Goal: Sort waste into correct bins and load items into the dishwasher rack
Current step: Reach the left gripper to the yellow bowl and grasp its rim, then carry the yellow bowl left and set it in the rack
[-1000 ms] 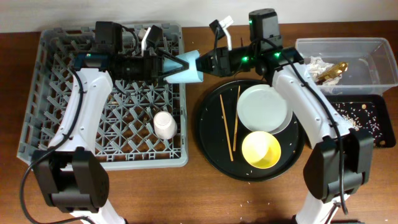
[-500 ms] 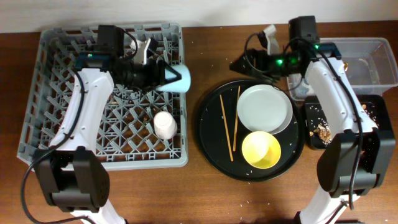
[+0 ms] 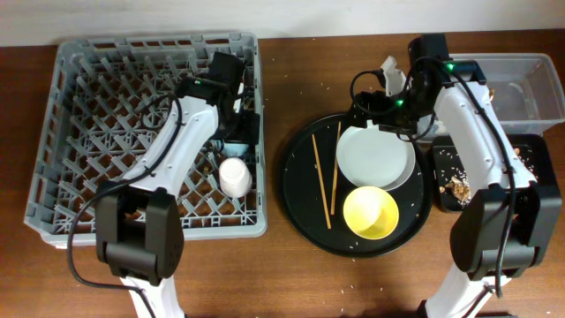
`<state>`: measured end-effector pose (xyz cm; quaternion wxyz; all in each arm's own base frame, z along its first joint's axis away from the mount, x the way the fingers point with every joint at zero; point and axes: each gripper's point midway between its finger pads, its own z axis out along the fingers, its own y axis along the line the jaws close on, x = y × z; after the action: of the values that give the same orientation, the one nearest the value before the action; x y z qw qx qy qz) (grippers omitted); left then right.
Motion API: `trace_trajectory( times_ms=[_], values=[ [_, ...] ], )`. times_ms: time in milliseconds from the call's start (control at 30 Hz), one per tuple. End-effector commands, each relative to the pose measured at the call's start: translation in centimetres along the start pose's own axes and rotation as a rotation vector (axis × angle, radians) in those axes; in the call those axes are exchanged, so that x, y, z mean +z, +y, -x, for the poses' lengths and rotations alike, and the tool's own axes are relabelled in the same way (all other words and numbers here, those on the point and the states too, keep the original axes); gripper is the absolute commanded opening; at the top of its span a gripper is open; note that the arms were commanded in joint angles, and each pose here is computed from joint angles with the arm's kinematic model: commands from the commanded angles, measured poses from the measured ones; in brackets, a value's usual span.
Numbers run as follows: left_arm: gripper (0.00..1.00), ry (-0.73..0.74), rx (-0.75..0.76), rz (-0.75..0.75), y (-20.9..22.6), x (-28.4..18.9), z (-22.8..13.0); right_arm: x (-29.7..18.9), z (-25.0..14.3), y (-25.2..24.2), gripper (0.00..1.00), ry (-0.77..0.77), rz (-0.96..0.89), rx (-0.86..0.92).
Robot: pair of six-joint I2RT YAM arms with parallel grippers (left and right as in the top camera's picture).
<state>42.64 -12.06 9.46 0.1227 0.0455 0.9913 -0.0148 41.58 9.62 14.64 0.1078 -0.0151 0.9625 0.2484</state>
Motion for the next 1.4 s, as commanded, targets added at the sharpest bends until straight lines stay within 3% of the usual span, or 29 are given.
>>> trace_trajectory(
  times_ms=[0,67,133,200,267,367,500,600,700,733,767,800,833,900,933,1000,1133,1167,1200,1267,1300,1333,1367],
  values=[
    [0.93,0.000,-0.016,-0.042,-0.4,-1.0,1.0,-0.7,0.2,0.3,0.90,-0.007,-0.009,-0.017],
    [0.92,-0.056,0.011,-0.177,-3.0,-5.5,3.3,-3.8,1.6,1.4,0.87,-0.061,-0.010,-0.029],
    [0.90,-0.136,0.091,-0.398,-9.2,-8.8,4.8,-11.4,3.8,0.7,0.88,-0.214,-0.072,-0.009],
    [0.90,-0.145,0.166,-0.426,-13.0,-8.4,4.3,-15.1,3.4,-2.5,0.90,-0.253,-0.180,0.073],
    [0.89,-0.130,0.227,-0.434,-17.4,-6.3,3.2,-15.7,2.1,-4.7,0.91,-0.223,-0.200,0.147],
    [0.84,-0.010,0.308,-0.423,-23.1,-2.4,-1.4,-15.8,0.8,-6.1,0.91,-0.178,-0.269,0.181],
    [0.84,0.178,0.742,-0.392,-25.4,-3.3,-10.7,-15.9,0.6,-6.5,0.91,-0.170,-0.296,0.184],
    [0.84,0.180,0.848,-0.330,-27.1,-1.9,-13.4,-15.8,0.5,-6.5,0.91,-0.167,-0.296,0.184],
    [0.81,0.178,0.802,-0.265,-27.1,2.1,-13.4,-15.8,0.6,-6.5,0.91,-0.168,-0.296,0.184],
    [0.77,0.196,0.792,-0.257,-27.0,2.9,-13.6,-15.8,0.6,-6.5,0.91,-0.168,-0.295,0.184],
    [0.56,0.200,0.789,-0.255,-26.9,3.1,-13.6,-15.8,0.6,-6.5,0.91,-0.168,-0.295,0.184],
    [0.46,0.199,0.789,-0.254,-26.9,3.1,-13.6,-15.8,0.6,-6.5,0.91,-0.168,-0.295,0.184],
    [0.45,0.217,0.784,-0.249,-27.0,4.6,-13.9,-15.8,0.6,-6.5,0.91,-0.167,-0.295,0.184],
    [0.09,0.247,0.748,-0.273,-26.4,5.2,-13.6,-15.8,0.5,-6.5,0.91,-0.166,-0.296,0.185],
    [0.02,0.245,0.747,-0.274,-26.4,5.0,-13.5,-15.8,0.5,-6.5,0.91,-0.166,-0.296,0.185],
    [0.01,0.245,0.746,-0.273,-26.5,4.8,-13.5,-15.8,0.5,-6.5,0.91,-0.166,-0.296,0.185],
    [0.00,0.205,0.721,-0.280,-26.3,0.2,-10.6,-15.8,0.5,-6.5,0.99,-0.166,-0.296,0.185],
    [0.00,0.153,0.700,-0.293,-26.1,-2.1,-8.6,-15.8,0.5,-6.5,0.98,-0.166,-0.295,0.185],
    [0.01,0.033,0.644,-0.256,-24.3,-5.7,-4.4,-15.8,0.5,-6.5,0.98,-0.167,-0.296,0.185],
    [0.01,-0.177,0.466,-0.049,-17.7,-10.5,3.0,-15.8,0.5,-6.6,0.98,-0.167,-0.296,0.186],
    [0.01,-0.237,0.403,0.032,-15.2,-11.7,5.1,-15.8,0.5,-6.6,0.99,-0.167,-0.296,0.186],
    [0.00,-0.316,0.291,0.150,-11.5,-13.0,7.7,-15.8,0.5,-6.6,0.98,-0.167,-0.296,0.186],
    [0.01,-0.406,0.088,0.297,-6.5,-14.0,10.3,-15.8,0.5,-6.6,0.99,-0.167,-0.296,0.186]
  ],
)
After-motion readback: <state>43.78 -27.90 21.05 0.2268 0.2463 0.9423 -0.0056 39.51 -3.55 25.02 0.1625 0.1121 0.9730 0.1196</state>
